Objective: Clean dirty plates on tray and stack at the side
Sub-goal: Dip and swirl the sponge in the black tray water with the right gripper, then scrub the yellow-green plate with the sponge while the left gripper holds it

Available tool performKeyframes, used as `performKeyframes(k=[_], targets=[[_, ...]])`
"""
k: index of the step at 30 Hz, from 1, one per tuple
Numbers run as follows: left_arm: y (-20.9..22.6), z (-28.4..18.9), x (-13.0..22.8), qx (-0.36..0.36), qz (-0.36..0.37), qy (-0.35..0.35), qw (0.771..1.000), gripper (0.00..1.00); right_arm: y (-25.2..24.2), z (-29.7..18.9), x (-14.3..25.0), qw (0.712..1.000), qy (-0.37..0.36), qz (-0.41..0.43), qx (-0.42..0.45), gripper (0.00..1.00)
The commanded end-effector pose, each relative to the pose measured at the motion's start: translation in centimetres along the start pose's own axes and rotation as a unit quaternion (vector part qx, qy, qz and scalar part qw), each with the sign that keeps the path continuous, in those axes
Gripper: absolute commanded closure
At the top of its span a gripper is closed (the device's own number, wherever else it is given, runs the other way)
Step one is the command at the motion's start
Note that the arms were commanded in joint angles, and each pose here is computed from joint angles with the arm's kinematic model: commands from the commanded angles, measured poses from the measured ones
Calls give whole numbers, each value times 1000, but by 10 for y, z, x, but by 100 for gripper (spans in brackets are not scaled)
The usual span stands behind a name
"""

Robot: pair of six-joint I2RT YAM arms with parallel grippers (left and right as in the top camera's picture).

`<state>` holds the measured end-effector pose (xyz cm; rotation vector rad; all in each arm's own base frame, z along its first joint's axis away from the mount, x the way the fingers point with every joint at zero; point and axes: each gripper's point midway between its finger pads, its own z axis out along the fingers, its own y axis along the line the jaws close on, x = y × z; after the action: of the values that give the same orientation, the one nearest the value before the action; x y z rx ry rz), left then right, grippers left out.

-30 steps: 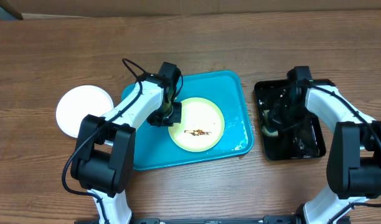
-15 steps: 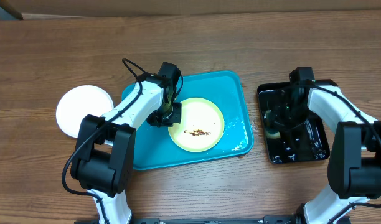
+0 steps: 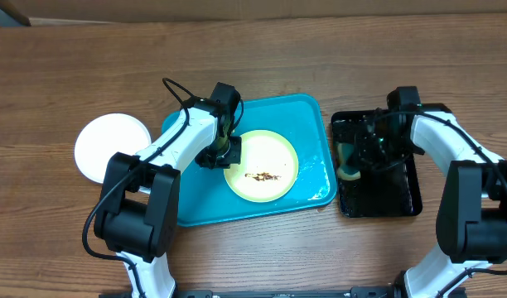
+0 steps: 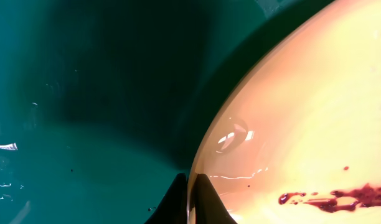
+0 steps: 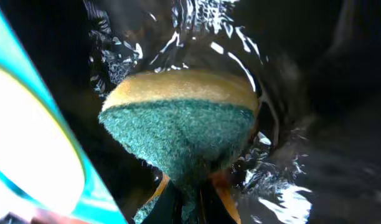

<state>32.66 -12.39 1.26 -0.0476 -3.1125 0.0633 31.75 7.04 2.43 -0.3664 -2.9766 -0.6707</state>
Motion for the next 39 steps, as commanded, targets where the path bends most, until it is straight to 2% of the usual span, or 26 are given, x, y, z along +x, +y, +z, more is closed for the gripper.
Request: performKeyframes(k=[1, 4, 16, 20, 28, 32, 39], targets=[[4, -1, -4, -10, -7, -4, 1000, 95, -23, -12, -19, 995, -39, 61, 74, 96], [4, -1, -3, -10, -7, -3, 1000, 95, -35, -12, -19, 990, -45, 80, 104, 96], [3, 0, -3, -5, -7, -1, 1000, 96, -51, 8, 12, 989, -3, 95, 117, 96], [2, 0, -3, -3, -7, -1, 1000, 96, -48, 5, 7, 990, -10, 86, 113, 96], [1, 0, -2, -1, -7, 0, 1000, 96, -3, -43, -26, 994, -81, 35, 61, 96], [1, 0, -3, -1, -7, 0, 1000, 96, 22, -56, -21, 995, -90, -9, 43, 96], [0, 0, -3, 1, 0, -1, 1000, 96, 57, -44, -6, 993, -81, -78, 44, 96]])
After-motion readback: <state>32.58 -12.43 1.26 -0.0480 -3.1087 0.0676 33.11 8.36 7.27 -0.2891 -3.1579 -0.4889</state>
